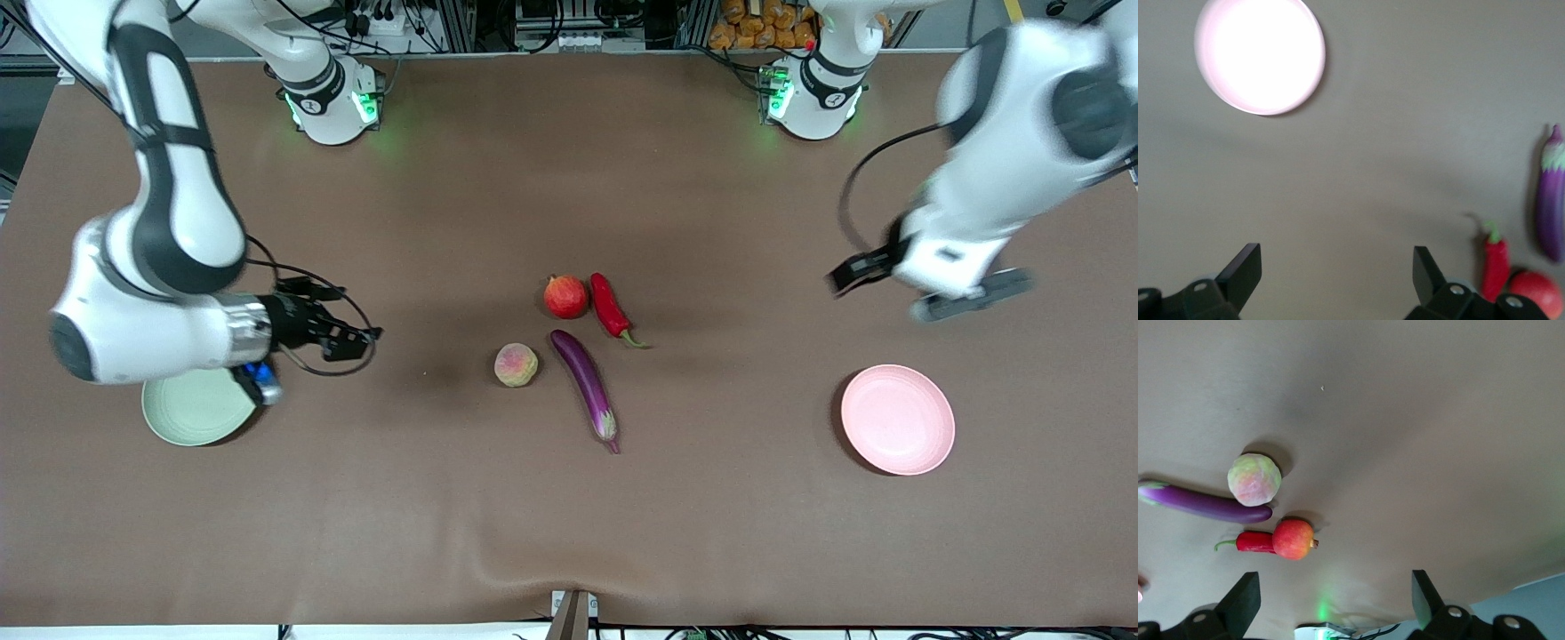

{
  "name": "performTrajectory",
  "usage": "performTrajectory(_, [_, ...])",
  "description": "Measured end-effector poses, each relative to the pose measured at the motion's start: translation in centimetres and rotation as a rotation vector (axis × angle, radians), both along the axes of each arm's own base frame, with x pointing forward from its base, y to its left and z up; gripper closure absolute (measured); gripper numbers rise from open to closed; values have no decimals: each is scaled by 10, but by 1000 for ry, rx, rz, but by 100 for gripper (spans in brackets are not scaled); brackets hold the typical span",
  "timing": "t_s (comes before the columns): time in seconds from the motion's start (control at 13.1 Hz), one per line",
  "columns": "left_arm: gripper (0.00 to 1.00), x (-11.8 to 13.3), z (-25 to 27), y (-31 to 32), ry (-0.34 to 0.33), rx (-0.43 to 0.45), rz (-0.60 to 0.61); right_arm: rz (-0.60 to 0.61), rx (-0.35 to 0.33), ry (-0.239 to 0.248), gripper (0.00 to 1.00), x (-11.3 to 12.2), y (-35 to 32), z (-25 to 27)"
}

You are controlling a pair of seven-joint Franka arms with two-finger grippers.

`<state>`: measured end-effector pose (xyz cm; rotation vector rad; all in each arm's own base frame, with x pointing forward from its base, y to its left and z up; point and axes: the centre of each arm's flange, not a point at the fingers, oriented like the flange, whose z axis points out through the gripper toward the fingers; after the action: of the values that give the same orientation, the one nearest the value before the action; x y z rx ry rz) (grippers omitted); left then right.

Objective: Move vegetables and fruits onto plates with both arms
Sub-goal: 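Reach the right gripper to the peach while the left gripper reaches the chili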

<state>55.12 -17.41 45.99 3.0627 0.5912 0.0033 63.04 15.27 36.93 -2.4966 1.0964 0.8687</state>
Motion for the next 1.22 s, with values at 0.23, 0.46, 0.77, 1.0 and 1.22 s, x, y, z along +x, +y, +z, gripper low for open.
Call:
performTrajectory(0.23, [0, -35, -83, -60, 24, -28, 96, -40, 30, 67, 0, -1, 6, -28])
performTrajectory(0.46, [0, -60, -140, -131, 41, -66, 181, -130, 101, 104, 0, -5, 9, -57])
performTrajectory(0.77, [0, -86, -213, -191, 1, -15, 256, -172, 120, 60, 0, -3, 15, -66])
performTrajectory(1.0, [0, -78, -231, -240, -13, -51, 325, -178, 93, -31, 0, 0, 43, -74])
performTrajectory(1.22, [0, -74, -250, -263, -6, -61, 308, -188, 55, -120, 0, 3, 75, -100])
